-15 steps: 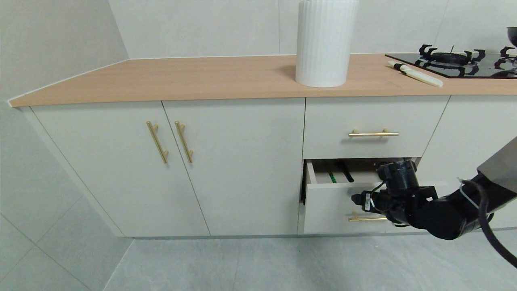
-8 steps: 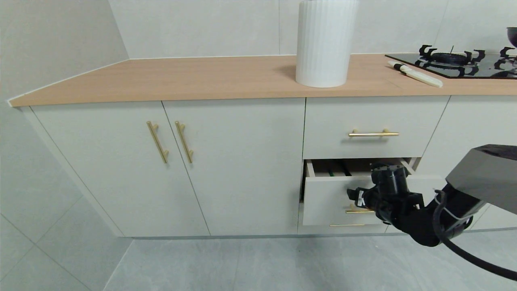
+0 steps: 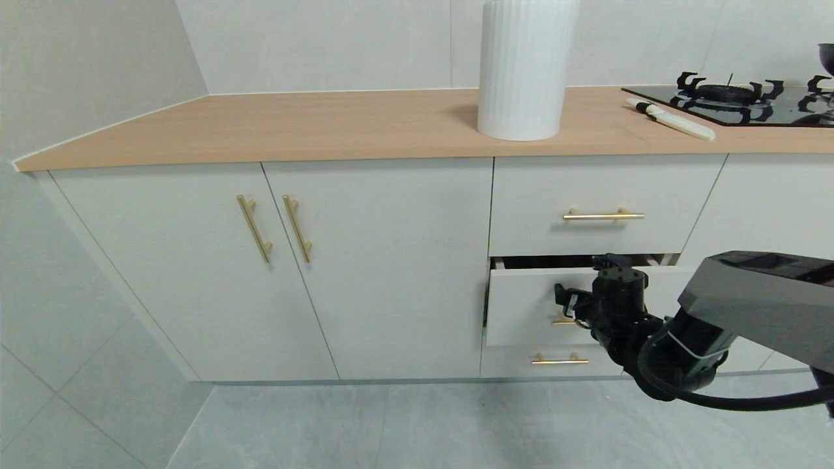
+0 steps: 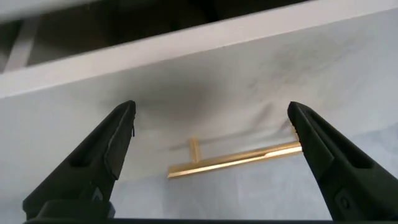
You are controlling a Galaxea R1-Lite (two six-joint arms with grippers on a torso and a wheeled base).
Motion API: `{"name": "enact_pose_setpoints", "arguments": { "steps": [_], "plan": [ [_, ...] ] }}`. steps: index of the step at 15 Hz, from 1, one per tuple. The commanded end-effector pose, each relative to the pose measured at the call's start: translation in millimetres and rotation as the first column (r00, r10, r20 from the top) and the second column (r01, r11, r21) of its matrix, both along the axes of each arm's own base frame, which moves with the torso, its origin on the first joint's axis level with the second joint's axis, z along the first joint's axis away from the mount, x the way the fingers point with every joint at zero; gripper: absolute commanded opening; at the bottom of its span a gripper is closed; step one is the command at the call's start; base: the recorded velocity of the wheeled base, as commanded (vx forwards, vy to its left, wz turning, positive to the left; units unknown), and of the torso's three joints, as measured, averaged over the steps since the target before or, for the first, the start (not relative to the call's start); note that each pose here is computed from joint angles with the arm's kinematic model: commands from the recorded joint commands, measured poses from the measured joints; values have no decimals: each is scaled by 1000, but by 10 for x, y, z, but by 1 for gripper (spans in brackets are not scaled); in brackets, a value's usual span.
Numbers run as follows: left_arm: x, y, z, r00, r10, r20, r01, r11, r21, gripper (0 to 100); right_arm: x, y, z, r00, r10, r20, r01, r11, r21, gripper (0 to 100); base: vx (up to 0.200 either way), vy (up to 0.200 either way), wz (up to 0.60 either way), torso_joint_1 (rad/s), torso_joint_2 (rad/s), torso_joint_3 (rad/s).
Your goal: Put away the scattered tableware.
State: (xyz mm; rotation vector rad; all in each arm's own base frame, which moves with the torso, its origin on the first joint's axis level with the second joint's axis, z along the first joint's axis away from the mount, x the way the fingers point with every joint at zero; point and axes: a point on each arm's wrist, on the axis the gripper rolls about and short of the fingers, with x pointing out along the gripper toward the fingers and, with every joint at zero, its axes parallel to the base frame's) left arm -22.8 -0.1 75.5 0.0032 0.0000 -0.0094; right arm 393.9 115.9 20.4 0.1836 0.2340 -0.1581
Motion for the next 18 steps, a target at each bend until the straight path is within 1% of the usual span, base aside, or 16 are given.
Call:
{"name": "enact_pose_setpoints", "arguments": {
  "steps": [1, 7, 10, 14, 18],
  "plan": [
    [0, 0, 0, 1000, 0, 0, 0, 1000, 0, 100, 72, -31, -141, 1000, -28, -9, 28, 1000, -11, 100, 0, 0, 0, 0, 0, 0],
    [0, 0, 0, 1000, 0, 0, 0, 1000, 0, 100, 299, -135, -140, 990, -124, 70, 124, 992, 3, 100, 0, 0, 0, 0, 0, 0],
    [0, 0, 0, 1000, 0, 0, 0, 1000, 0, 100, 343, -160, -161, 987, -141, 81, 141, 990, 4, 100, 0, 0, 0, 0, 0, 0],
    [0, 0, 0, 1000, 0, 0, 0, 1000, 0, 100, 486, -225, -174, 972, -204, 117, 203, 979, 14, 100, 0, 0, 0, 0, 0, 0],
    [0, 0, 0, 1000, 0, 0, 0, 1000, 0, 100, 503, -237, -189, 970, -213, 119, 214, 977, 12, 100, 0, 0, 0, 0, 0, 0]
  ]
}}
